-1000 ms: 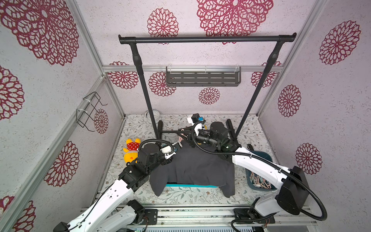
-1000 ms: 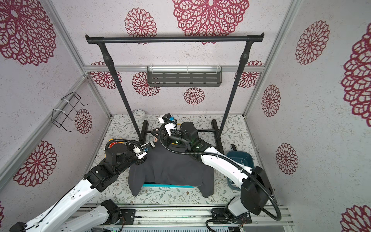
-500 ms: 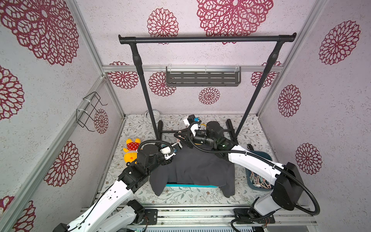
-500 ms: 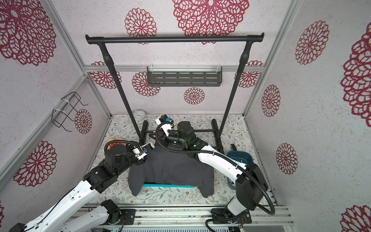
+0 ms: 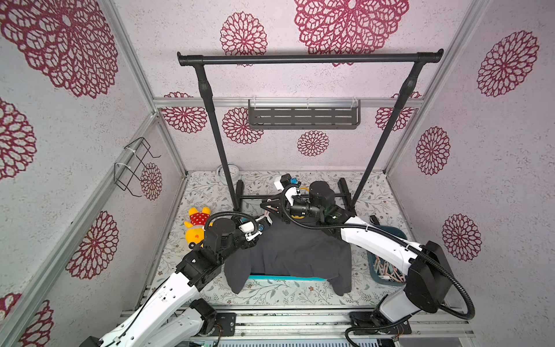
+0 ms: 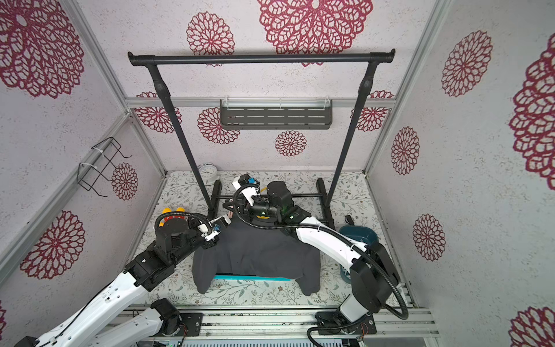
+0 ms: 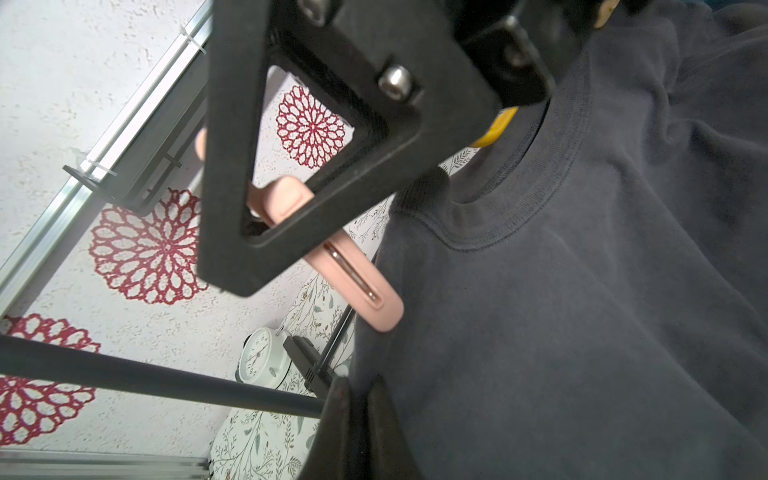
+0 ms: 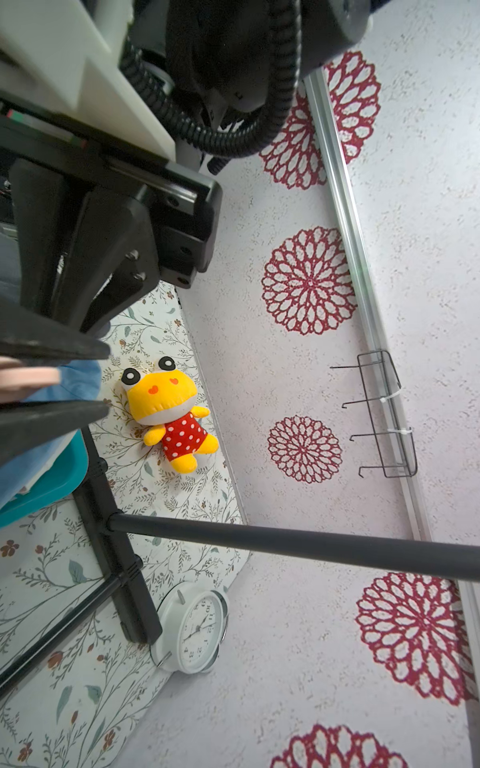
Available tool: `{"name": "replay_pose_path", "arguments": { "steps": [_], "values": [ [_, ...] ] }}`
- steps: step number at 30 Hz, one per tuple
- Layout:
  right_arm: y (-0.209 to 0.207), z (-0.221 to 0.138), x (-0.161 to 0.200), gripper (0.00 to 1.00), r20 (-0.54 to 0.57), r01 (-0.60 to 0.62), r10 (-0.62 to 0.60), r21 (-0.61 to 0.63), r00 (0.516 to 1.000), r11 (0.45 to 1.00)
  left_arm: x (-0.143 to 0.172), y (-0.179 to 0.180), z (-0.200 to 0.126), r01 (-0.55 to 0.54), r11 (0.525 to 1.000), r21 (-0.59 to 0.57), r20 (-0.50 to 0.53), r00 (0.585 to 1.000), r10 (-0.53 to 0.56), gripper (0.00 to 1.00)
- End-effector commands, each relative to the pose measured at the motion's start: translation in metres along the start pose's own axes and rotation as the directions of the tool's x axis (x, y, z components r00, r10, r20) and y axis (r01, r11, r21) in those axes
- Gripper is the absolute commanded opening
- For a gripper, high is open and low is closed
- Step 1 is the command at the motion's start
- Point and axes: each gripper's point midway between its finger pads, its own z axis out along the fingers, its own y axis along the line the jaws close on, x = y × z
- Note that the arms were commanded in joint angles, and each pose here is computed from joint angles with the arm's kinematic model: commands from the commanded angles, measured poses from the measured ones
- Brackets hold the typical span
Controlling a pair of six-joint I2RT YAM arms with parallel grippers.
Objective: Use clothespins to secure the t-shirt on both sides of the hanger
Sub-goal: Clamp the T-shirt on the hanger.
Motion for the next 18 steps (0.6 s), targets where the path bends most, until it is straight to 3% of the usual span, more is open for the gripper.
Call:
{"name": "replay_pose_path", "arguments": {
  "steps": [1, 10, 18],
  "values": [
    [0.003, 0.003, 0.016, 0.0, -0.07, -0.012, 0.009, -0.038, 0.997, 0.999, -0.031, 0.023, -0.011, 0.024, 0.996, -0.086, 0.126, 0.992, -0.013, 0.0],
    [-0.007, 0.005, 0.033, 0.0, -0.128, -0.036, 0.038, 0.011, 0.991, 0.999, -0.034, 0.028, -0.015, 0.027, 0.993, -0.118, 0.151, 0.989, -0.009, 0.0],
    [0.007, 0.0, 0.042, 0.0, -0.104, 0.026, -0.032, -0.066, 0.994, 0.997, -0.031, 0.023, -0.009, 0.028, 0.996, -0.085, 0.121, 0.992, -0.018, 0.0]
  ]
}}
